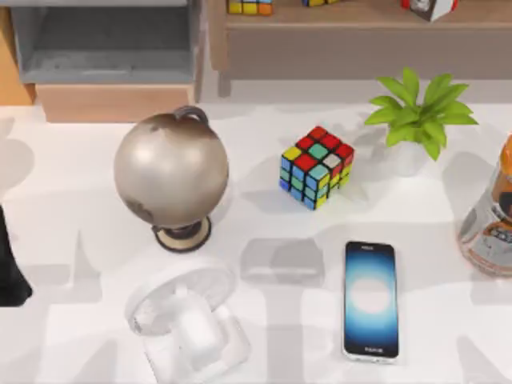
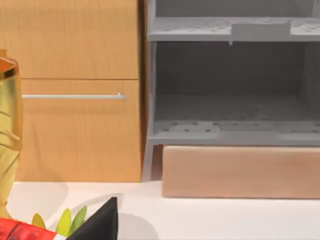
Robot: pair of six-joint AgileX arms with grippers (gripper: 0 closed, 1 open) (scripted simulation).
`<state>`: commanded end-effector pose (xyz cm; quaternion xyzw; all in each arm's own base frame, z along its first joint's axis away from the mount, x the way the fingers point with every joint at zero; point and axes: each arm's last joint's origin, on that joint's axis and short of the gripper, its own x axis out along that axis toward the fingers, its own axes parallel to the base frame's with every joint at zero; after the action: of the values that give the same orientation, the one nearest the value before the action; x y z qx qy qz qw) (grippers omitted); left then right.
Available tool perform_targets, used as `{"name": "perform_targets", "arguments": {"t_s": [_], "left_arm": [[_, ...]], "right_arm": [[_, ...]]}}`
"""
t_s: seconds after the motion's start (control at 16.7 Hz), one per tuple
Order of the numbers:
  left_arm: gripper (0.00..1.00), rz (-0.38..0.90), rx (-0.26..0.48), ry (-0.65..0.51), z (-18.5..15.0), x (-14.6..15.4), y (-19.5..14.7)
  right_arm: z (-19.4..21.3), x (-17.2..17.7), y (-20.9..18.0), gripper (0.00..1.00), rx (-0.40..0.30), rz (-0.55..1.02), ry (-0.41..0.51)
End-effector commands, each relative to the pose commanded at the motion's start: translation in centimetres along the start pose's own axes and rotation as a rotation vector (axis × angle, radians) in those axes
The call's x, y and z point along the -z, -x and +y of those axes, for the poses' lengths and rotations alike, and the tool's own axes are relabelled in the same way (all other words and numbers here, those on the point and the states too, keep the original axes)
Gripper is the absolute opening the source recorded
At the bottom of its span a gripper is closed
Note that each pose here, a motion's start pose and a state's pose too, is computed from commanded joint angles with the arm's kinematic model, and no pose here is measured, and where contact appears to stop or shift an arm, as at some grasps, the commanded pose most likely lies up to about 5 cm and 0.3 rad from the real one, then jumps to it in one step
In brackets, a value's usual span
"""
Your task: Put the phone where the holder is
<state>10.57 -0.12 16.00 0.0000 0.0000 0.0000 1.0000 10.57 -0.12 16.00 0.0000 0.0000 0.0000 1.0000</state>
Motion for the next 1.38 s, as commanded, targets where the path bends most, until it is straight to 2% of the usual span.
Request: {"name": "perform_targets", "arguments": {"t_s": [0.24,0.42,0.9,1.14,1.38], "left_arm": [[1.0,0.0,0.0,0.0,0.0,0.0,0.0],[1.0,0.0,0.0,0.0,0.0,0.0,0.0],[1.0,0.0,0.0,0.0,0.0,0.0,0.0],[1.0,0.0,0.0,0.0,0.0,0.0,0.0],[1.0,0.0,0.0,0.0,0.0,0.0,0.0]], "right_arm": [[0.1,-0.3,-0.1,1.0,-0.009,0.032,-0.013],[0.5,-1.2,-0.4,1.0,-0.038,0.162,-0.061],[3.9,-4.9,-4.5,1.0,-0.1,0.791,-0.206],[7.7,-5.8,-8.6,1.0,-0.067,1.126,-0.211],[13.0,-4.6,-12.8,1.0,0.007,1.394,-0.162]]}}
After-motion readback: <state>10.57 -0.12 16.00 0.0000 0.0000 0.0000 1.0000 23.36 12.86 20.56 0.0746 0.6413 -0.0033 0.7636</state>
